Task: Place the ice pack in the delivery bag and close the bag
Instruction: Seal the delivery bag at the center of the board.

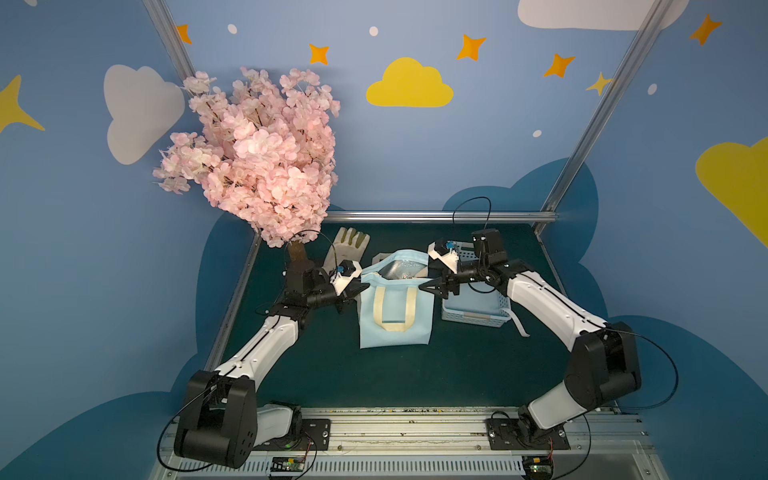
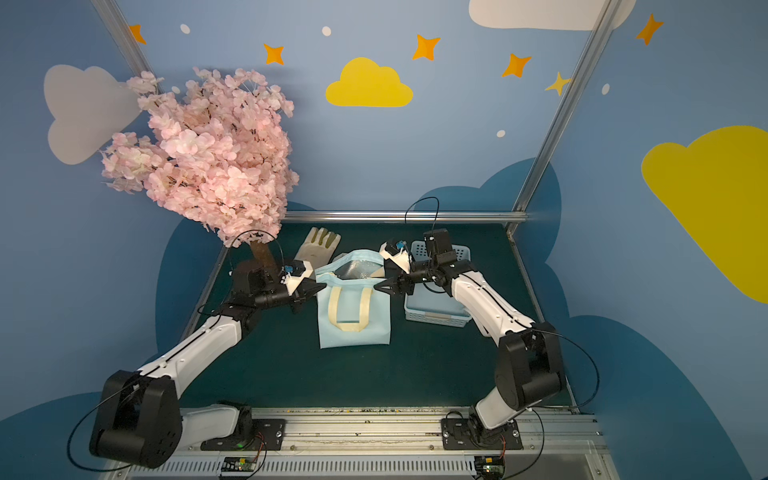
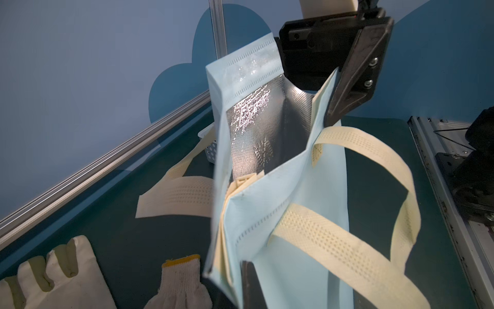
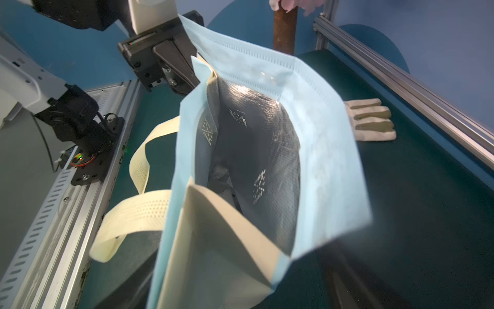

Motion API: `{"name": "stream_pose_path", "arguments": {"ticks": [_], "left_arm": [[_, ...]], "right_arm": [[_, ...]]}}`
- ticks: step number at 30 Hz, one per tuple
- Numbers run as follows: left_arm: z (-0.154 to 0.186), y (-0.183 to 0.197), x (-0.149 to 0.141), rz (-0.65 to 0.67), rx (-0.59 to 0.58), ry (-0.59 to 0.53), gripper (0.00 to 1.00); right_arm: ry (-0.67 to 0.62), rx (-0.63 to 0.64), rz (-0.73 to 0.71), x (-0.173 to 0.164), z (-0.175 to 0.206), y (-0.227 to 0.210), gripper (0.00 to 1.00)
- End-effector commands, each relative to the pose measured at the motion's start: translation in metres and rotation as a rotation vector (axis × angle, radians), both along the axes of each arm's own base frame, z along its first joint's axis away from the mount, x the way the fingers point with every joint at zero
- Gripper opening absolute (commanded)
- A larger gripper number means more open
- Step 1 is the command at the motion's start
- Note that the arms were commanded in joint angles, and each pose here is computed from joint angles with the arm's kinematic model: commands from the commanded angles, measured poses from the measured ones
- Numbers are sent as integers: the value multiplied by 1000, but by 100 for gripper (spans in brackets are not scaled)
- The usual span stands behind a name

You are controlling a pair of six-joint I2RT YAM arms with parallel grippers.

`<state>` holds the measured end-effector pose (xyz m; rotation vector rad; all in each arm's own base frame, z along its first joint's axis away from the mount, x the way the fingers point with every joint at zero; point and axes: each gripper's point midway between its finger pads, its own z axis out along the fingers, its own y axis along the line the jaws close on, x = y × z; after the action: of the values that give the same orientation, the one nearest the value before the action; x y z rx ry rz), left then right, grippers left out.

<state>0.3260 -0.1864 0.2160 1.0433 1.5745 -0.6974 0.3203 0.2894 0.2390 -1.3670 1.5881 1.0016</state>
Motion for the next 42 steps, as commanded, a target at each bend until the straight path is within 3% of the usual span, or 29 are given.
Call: {"name": "stream_pose_path", "arguments": {"ticks": [1, 11, 17, 22, 30, 37, 39, 42], "left_arm": [[-4, 0, -9, -33, -19, 66, 3], [4, 13, -14, -59, -87, 128, 3], [2, 16, -18, -85, -110, 168, 12], [5, 10, -21, -156, -135, 180, 45], [8, -6, -9, -242, -140, 165, 65], [7, -26, -5, -340, -155, 188, 63], [5, -31, -3, -351, -155, 187, 56], [4, -34, 0, -346, -162, 188, 38]], "right_arm": [[-1, 85, 126, -13, 16, 10, 71], [41, 63, 152, -20, 5, 4, 29], [35, 31, 147, -24, 0, 0, 1], [-16, 6, 138, -25, -1, -2, 0], [-48, 2, 156, -24, 1, 4, 0], [-37, -3, 142, -20, 2, 7, 0], [-37, -1, 138, -20, 3, 8, 0], [-38, -7, 127, -18, 4, 7, 0]]}}
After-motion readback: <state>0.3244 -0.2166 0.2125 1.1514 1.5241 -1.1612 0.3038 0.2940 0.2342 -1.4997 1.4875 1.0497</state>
